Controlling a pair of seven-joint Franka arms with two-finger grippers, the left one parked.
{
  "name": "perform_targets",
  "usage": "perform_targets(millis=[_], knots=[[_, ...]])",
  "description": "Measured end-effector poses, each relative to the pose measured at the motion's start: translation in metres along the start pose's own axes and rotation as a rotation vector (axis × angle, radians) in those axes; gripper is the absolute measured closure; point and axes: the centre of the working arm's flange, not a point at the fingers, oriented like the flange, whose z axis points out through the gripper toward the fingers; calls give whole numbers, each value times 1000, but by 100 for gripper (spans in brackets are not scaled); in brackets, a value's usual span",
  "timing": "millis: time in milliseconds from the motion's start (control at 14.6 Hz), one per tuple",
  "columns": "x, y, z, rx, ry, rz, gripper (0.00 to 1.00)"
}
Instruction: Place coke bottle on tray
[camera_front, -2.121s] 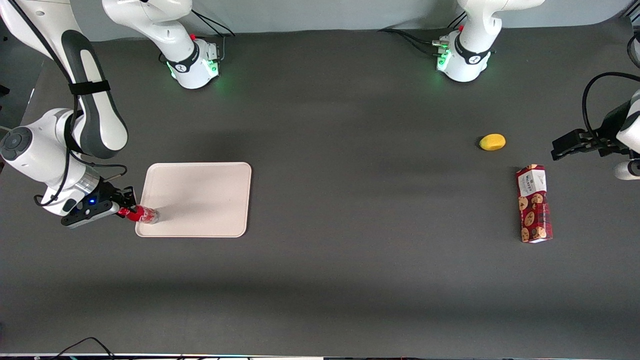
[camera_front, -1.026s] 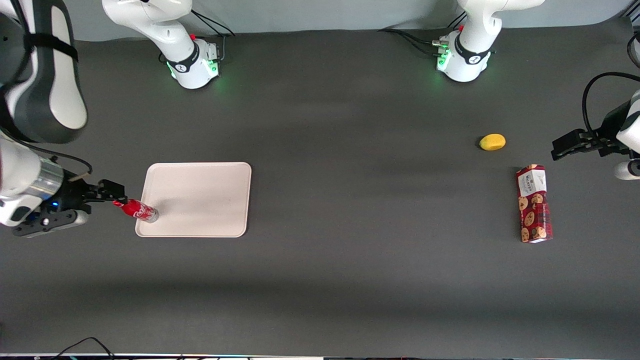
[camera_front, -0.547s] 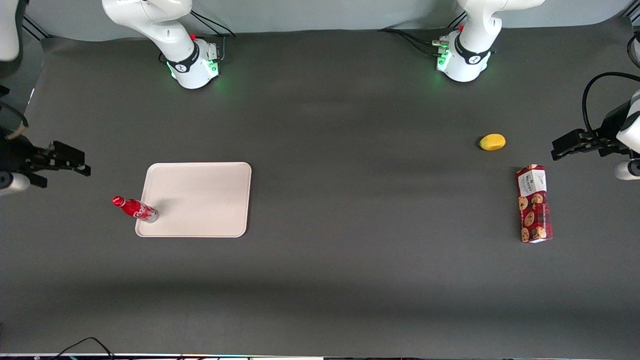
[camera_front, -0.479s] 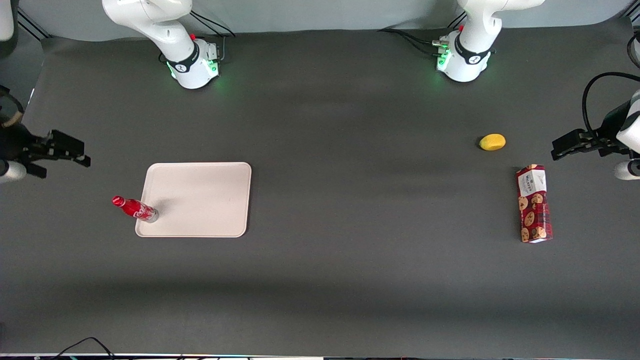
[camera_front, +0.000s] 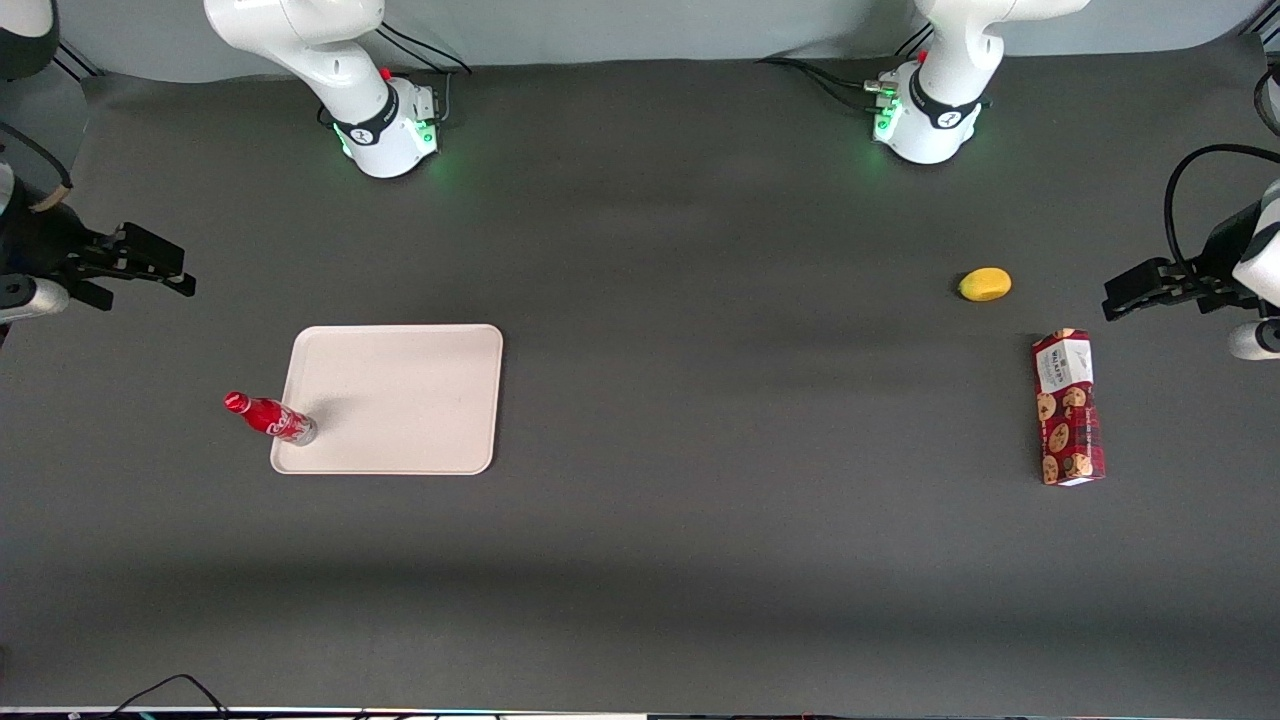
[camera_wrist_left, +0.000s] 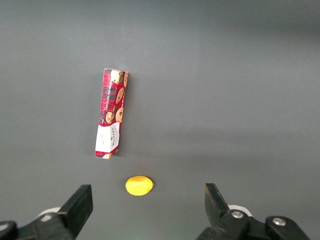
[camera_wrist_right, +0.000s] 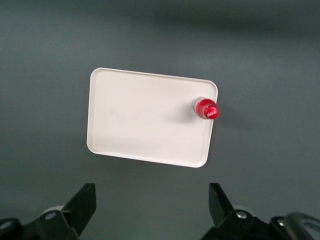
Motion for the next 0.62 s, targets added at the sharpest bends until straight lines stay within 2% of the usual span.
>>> perform_targets(millis=[342,479,616], knots=[[-5,35,-4,-10,31,74,0],[-4,38,-3,-43,26,73,0],[-4,37,-3,-53,25,73,0]])
